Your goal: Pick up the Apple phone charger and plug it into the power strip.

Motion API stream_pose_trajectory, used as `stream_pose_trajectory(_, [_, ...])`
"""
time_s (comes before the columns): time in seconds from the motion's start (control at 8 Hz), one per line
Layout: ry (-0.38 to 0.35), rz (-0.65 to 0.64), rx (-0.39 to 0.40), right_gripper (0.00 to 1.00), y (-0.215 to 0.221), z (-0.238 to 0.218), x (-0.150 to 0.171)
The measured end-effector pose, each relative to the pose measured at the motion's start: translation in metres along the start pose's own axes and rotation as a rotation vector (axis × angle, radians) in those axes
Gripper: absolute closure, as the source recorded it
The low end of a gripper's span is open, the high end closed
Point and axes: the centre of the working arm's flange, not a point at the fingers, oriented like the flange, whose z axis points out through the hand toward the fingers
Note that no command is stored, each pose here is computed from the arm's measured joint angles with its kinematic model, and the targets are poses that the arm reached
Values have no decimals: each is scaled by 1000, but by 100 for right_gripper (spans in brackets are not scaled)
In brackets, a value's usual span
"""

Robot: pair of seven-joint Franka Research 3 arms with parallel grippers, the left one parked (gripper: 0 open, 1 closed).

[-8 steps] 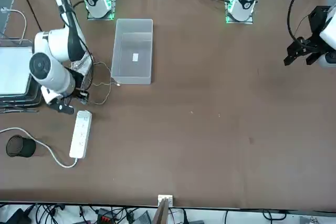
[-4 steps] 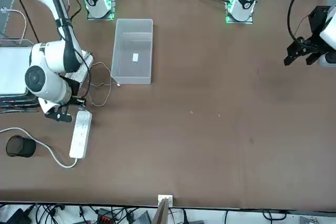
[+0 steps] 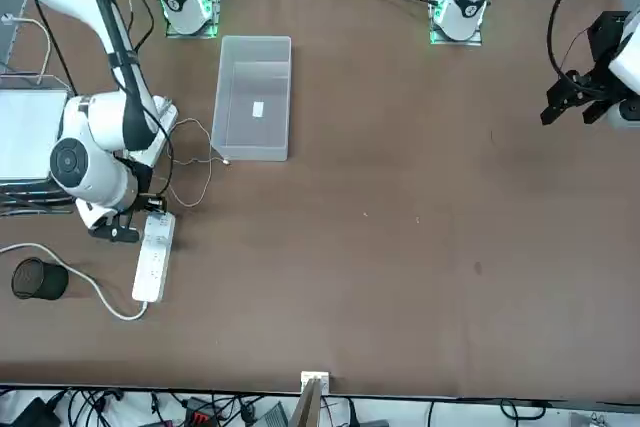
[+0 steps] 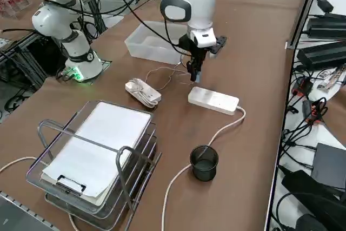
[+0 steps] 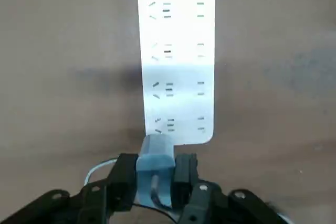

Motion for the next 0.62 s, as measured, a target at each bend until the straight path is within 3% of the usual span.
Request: stream_pose_trajectory(0.62, [-5,19,40,64,11,21,9])
